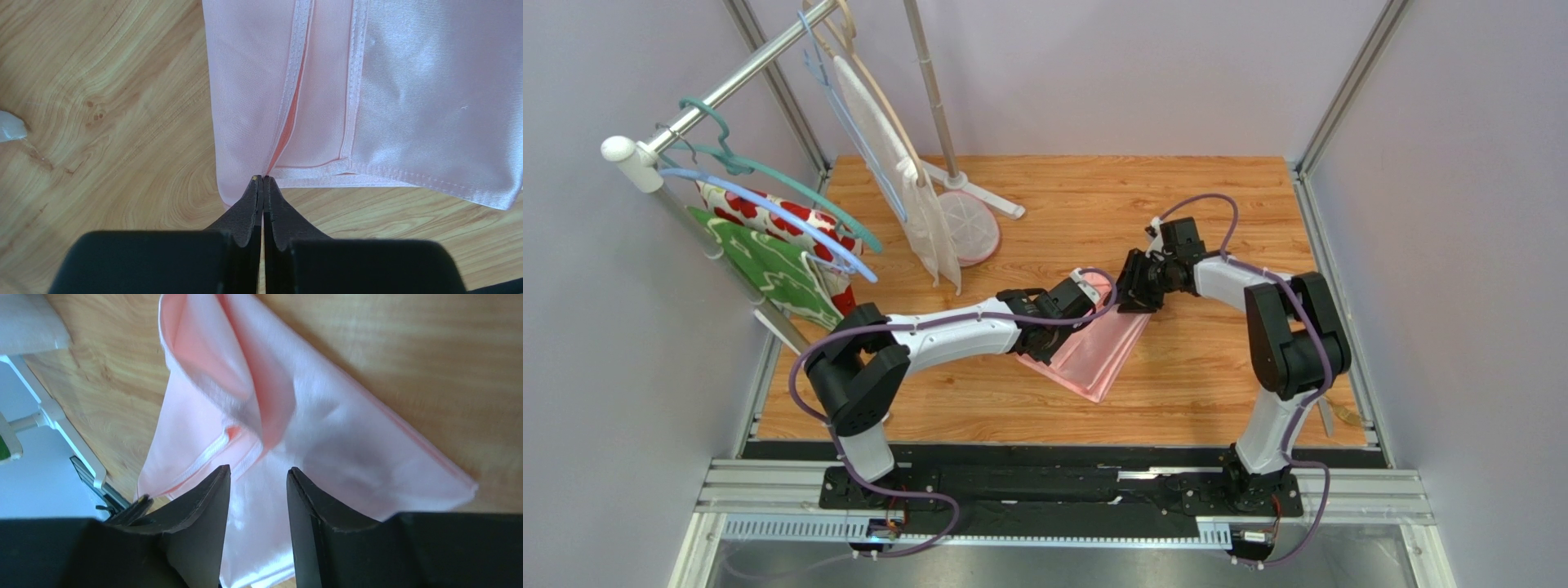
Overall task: Fold the napkin into a case and place the utensils inside
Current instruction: Smooth out the 2/3-rectangle-folded napkin at the center of the board.
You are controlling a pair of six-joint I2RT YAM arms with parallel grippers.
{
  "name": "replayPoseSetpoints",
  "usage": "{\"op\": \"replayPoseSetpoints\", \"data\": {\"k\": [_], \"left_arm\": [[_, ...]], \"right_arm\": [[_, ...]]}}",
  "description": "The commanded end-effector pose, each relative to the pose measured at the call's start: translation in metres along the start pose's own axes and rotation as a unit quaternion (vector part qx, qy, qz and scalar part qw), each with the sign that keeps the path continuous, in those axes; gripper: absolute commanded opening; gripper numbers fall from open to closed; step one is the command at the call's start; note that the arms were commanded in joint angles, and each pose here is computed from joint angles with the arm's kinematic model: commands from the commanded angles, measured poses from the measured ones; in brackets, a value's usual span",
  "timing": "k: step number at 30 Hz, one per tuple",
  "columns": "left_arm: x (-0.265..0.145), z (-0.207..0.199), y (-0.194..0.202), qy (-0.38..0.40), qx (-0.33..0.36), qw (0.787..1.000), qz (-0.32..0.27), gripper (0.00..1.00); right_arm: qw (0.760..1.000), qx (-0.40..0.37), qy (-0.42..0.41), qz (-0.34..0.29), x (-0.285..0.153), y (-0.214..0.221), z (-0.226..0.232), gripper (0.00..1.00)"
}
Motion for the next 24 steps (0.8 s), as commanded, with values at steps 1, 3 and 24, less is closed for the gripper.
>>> {"op": "replayPoseSetpoints", "data": {"k": [1,3,24], "left_arm": [[-0.018,-0.005,-0.021,0.032,-0.02,0.999,-0.035,0.0],[-0.018,-0.011,-0.023,0.056,-0.027,0.998,-0.033,0.0],[-0.009,-0.052,-0.033,0.214,-0.063,0.974,-0.029,0.0]], "right_arm": [[0.999,-0.033,-0.024,-0.005,-0.026,0.019,0.019,0.43],[0.999,-0.031,-0.043,0.011,-0.022,0.035,0.021,0.37],[0.999,0.006,-0.014,0.042,0.017,0.096,-0.008,0.0]]}}
Point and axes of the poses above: each gripper's point midway between its finger pads, its own x axis out along the fingers, its own z axis along the line the jaws close on, y = z × x, the point moved 8 cm from there along -x, back along the fingers, and after that the axes turned 1 degree about -x, right-handed, at the moved point
